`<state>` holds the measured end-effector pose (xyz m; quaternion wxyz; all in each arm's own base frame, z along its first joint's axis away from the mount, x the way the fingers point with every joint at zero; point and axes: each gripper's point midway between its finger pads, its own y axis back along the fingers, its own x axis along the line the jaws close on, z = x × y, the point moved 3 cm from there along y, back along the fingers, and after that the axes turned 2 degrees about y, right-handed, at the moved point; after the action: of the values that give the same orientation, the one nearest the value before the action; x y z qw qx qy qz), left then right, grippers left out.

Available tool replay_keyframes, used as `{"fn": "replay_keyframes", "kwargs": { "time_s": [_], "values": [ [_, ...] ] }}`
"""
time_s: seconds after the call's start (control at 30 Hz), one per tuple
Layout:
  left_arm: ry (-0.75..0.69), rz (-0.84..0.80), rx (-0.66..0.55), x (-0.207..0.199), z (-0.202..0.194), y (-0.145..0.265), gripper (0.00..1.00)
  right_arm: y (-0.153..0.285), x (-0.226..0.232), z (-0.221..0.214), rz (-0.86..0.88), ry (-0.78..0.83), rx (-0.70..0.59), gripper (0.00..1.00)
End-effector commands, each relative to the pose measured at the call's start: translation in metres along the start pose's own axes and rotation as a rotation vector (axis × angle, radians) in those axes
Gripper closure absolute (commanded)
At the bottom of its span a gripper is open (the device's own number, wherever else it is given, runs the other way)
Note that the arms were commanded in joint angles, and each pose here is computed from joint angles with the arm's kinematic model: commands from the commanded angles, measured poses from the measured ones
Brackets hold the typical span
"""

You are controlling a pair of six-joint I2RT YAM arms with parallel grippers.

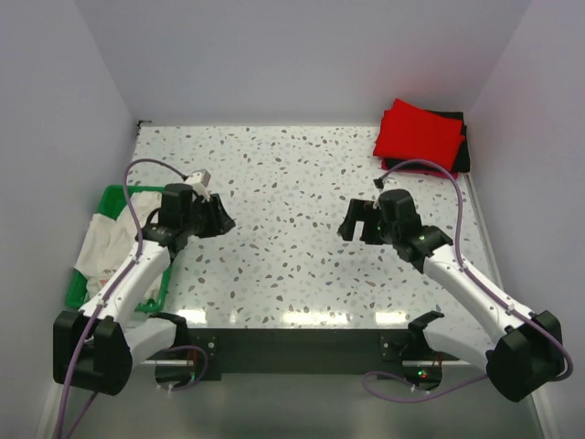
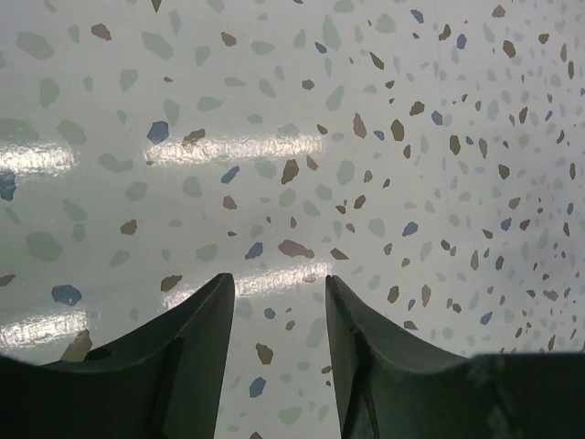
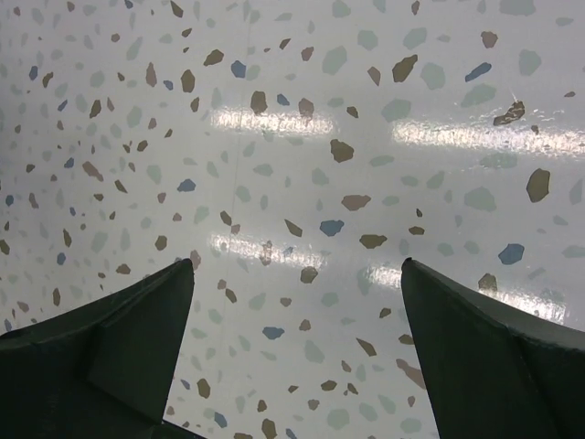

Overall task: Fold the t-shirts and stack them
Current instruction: Grab the tshirt from the pile

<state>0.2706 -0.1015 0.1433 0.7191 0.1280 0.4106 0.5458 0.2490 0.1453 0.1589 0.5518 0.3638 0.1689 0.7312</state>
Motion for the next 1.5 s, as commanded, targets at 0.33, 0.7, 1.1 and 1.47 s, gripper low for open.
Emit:
{"fn": "replay_keyframes", "kwargs": {
  "time_s": [0.33, 0.7, 1.1, 1.47],
  "values": [
    [0.104, 0.279, -0.216, 0.013, 0.081, 0.038, 0.40, 0.006, 0.004, -0.007, 0.043, 0.042, 0.032, 0.01],
    [0.541, 0.921, -0.312, 0.174, 0.088, 0.074, 0.17, -0.002, 0.012, -0.016, 0.110, 0.030, 0.075, 0.01],
    [0.783, 1.095, -0.022, 0.255, 0.013, -0.003, 0.18, -0.002, 0.015, -0.023, 0.148, 0.029, 0.095, 0.01],
    [0.757, 1.060, -0.039, 0.246, 0.020, 0.007, 0.95, -0.002, 0.017, -0.025, 0.163, 0.035, 0.106, 0.01]
  ]
}}
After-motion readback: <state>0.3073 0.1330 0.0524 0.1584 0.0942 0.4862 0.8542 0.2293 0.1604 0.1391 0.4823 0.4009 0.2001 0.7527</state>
